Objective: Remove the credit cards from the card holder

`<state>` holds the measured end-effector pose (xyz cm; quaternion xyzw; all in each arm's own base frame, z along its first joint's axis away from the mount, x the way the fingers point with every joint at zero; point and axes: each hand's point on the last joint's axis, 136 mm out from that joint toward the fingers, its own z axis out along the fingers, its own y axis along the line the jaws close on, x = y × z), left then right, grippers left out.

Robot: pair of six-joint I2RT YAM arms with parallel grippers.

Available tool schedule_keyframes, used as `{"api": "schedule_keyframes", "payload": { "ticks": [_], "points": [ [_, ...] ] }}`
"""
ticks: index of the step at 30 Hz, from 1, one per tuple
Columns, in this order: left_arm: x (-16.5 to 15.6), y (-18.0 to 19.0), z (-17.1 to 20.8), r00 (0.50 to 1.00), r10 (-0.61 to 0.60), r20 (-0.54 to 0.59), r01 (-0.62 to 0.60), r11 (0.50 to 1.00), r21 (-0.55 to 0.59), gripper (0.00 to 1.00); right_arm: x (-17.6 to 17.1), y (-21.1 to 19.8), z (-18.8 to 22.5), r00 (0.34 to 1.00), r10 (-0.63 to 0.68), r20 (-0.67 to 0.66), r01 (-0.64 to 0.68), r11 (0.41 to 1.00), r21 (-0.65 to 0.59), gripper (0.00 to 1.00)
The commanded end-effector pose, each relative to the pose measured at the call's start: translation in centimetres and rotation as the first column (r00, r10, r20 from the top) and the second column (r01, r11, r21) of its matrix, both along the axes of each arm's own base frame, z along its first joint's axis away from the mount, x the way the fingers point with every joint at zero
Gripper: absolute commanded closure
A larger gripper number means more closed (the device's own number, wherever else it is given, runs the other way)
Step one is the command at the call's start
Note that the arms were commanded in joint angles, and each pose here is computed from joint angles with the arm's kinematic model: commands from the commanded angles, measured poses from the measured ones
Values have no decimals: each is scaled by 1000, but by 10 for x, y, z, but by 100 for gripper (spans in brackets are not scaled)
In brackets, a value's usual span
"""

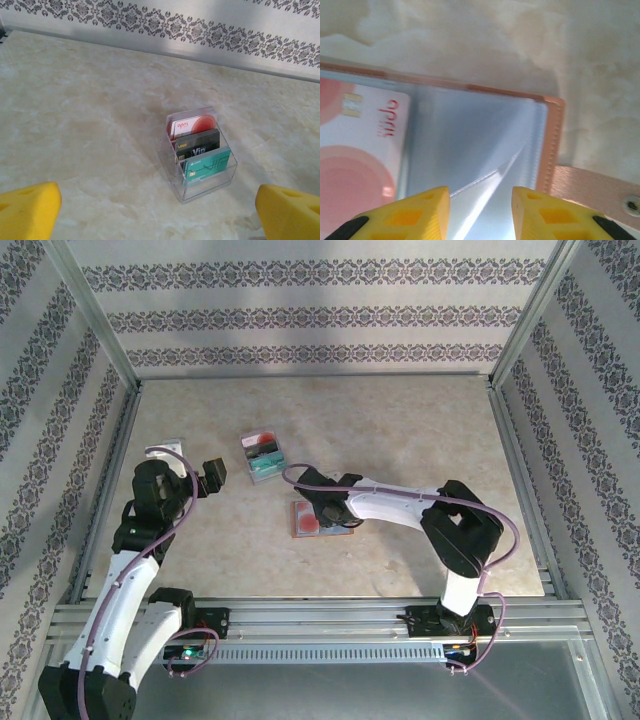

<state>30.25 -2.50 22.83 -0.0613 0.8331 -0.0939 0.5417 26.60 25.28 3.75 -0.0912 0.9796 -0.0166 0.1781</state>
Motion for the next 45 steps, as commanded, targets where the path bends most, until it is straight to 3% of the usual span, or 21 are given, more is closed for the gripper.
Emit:
{"api": "schedule_keyframes", "payload": {
  "ticks": [1, 4, 9, 19, 25, 34, 45],
  "points": [
    [-6, -6, 5, 1000, -8, -8, 9, 999, 32, 1, 0, -16, 9, 999, -42, 25, 42, 999, -11, 61],
    [-10, -19, 0, 999, -24, -24, 26, 997, 77, 1, 0, -27, 8, 998, -67, 20, 67, 998, -2, 62],
    [-18, -41, -7, 998, -29, -47, 40, 967, 253, 1, 0, -41, 8, 994, -112, 11, 111, 993, 40, 64],
    [-24, -116, -59, 982, -127, -143, 168, 931, 325, 1, 2, -60, 25, 981, -193, 18, 188, 969, 162, 65],
    [-28, -152, -93, 960, -180, -212, 238, 928, 288, 1, 5, -42, 43, 985, -171, 7, 161, 939, 305, 64],
    [-32, -152, -133, 938, -99, -334, 197, 941, 274, 1, 3, 11, 45, 993, -78, -91, 114, 852, 512, 64],
    [-34, -152, -164, 911, -1, -413, 82, 980, 179, 3, 1, 54, 28, 987, 4, -160, 87, 823, 562, 64]
  ]
}}
